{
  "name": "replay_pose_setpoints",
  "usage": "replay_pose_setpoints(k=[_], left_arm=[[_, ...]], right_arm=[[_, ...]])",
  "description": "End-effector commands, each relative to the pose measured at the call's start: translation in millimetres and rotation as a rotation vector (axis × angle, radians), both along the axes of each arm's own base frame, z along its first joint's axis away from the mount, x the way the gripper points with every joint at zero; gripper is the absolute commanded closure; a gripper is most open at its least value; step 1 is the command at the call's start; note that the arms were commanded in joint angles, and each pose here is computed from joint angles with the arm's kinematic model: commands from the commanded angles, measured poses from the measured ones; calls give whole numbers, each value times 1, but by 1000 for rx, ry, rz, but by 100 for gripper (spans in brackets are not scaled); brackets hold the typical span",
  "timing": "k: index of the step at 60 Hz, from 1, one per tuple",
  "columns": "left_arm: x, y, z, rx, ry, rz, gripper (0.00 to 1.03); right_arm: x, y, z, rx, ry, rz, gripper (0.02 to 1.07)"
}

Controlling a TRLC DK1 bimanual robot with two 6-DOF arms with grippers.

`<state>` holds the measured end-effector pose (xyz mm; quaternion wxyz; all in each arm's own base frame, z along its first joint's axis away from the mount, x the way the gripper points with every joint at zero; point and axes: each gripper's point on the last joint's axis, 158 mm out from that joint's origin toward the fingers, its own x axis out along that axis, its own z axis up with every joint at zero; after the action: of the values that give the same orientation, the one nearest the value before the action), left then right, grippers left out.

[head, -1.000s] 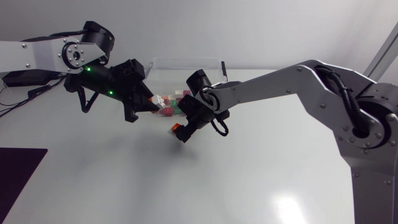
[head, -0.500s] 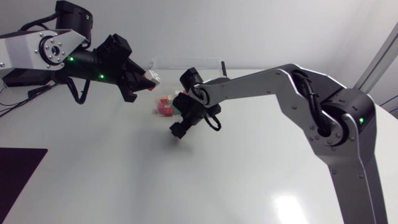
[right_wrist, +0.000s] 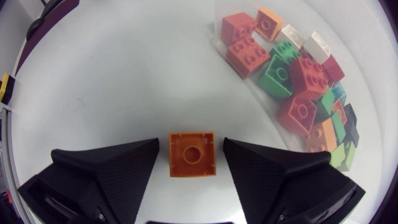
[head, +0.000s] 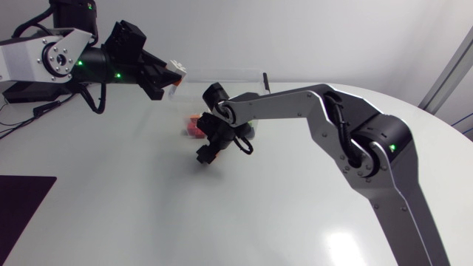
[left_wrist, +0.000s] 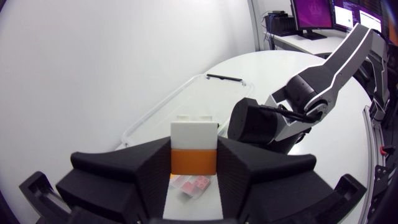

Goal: Place the duplo bricks in the container

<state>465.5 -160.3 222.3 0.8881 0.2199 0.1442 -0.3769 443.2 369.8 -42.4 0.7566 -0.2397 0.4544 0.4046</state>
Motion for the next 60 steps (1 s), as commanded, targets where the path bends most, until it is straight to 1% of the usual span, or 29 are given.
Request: replay_pose_setpoints(k=[1,3,8,23,30,44,51,60], left_arm=[[3,-3,-7,-31,29,5,93],[6,-3,-7,-35,25,8,93],[13,-5,-5,-54,15,27,93],[34,-12,3,-118,-20,73,93],[49,-17,2,-146,-35,101,93],[79,-24,-8,-165,-26,144,93],[95,-31,-5,-183,-36,157,93],[109,-42,-3,-172,-45,170,93]], right_arm=[[-6,-3,-20,-42,22,14,50],[-4,-5,-21,-46,21,9,57],[-4,-8,-19,-44,18,1,70],[-17,-22,19,-11,-27,-13,71],[-28,-32,51,21,-59,-22,71],[-49,-48,94,68,-101,-41,71],[-60,-55,109,84,-112,-47,71],[-70,-65,122,99,-123,-54,71]])
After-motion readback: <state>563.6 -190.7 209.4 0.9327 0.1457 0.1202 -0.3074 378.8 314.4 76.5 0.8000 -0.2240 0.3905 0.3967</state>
